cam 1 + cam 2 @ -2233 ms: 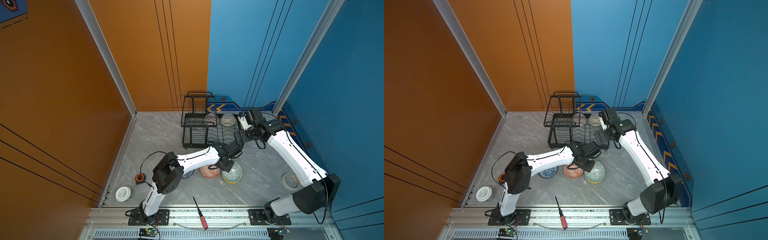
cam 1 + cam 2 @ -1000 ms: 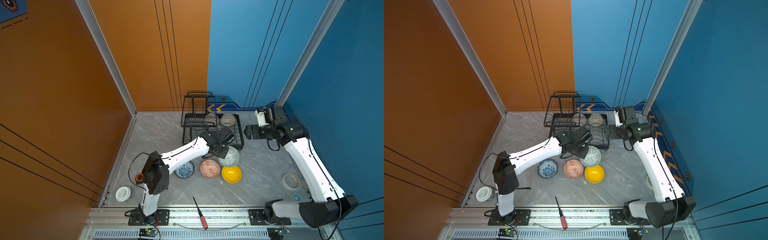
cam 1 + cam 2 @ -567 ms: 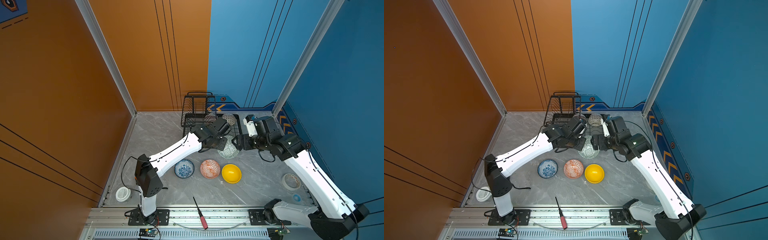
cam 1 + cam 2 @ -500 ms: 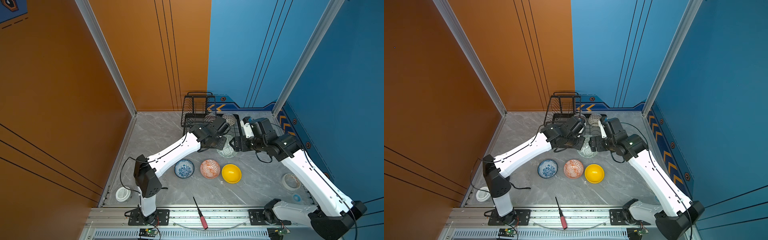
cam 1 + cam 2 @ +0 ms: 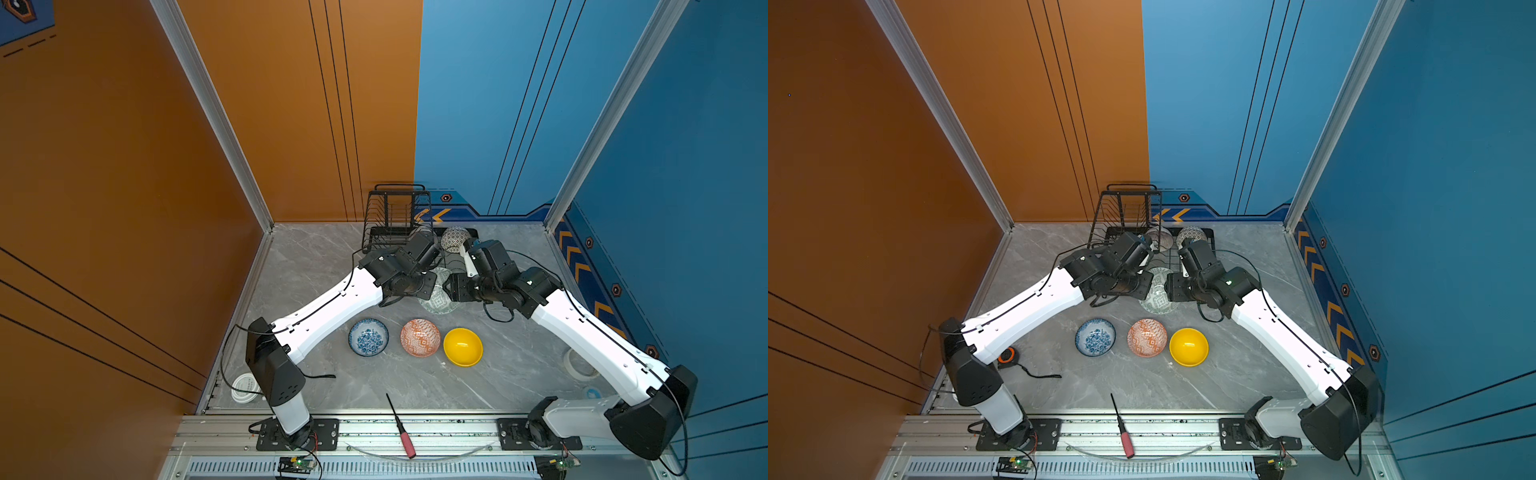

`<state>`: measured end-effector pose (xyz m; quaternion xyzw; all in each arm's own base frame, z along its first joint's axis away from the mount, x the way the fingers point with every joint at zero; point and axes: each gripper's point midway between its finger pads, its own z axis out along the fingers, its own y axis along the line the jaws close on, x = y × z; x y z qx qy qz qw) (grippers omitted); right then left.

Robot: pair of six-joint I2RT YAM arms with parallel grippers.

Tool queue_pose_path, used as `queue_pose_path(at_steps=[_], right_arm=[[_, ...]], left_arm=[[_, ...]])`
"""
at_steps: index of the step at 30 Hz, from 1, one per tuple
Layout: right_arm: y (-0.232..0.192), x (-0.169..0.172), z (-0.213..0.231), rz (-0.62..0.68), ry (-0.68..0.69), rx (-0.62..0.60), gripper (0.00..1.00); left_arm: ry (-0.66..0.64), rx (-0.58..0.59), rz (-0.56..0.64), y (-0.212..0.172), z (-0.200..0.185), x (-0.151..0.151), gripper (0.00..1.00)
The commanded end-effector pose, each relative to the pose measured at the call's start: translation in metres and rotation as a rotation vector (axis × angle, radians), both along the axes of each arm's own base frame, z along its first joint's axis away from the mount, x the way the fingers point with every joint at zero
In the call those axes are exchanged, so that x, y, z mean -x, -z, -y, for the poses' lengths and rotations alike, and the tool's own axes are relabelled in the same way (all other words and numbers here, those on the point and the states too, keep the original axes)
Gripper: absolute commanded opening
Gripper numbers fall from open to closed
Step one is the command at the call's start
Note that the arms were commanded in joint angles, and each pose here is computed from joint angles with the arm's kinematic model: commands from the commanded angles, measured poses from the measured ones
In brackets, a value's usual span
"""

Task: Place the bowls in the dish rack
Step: 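Grasp the green-patterned bowl's rim with the right gripper beside the left gripper, then carry the green-patterned bowl into the rack with the right gripper while the left releases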

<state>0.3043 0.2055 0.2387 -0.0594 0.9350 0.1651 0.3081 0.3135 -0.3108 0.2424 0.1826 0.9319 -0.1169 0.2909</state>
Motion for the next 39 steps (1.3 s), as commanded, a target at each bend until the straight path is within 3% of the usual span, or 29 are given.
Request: queue_pose_path(at_steps=[1, 7, 13, 17, 23, 28, 34, 39], right_arm=[[0.0, -0.007, -0.01, 0.014, 0.004, -0.023, 0.54], [0.007, -0.012, -0.023, -0.006, -0.014, -0.014, 0.44], [0.013, -0.013, -0.032, -0.017, -0.026, -0.002, 0.43], [0.015, -0.015, -0.036, -0.016, -0.022, 0.004, 0.3], [0.006, -0.021, -0.038, 0.01, -0.02, 0.008, 0.0], [-0.003, -0.023, -0.03, 0.034, -0.038, 0.062, 0.0], [-0.007, -0.033, 0.001, 0.067, -0.043, 0.126, 0.0], [-0.016, -0.046, 0.037, 0.159, -0.071, 0.24, 0.0]], left_arm=[[-0.032, 0.066, 0.034, -0.017, -0.008, -0.004, 0.0], [-0.037, 0.091, 0.026, -0.015, -0.014, -0.005, 0.0], [-0.029, 0.124, 0.017, -0.016, -0.018, -0.005, 0.0], [-0.022, 0.133, 0.011, -0.016, -0.018, -0.006, 0.0], [0.015, 0.135, 0.002, -0.014, -0.014, -0.003, 0.01], [0.055, 0.127, 0.003, -0.014, -0.015, 0.001, 0.35], [0.078, 0.089, 0.003, -0.012, -0.025, 0.004, 0.99], [0.097, 0.043, 0.008, -0.01, -0.034, 0.003, 0.98]])
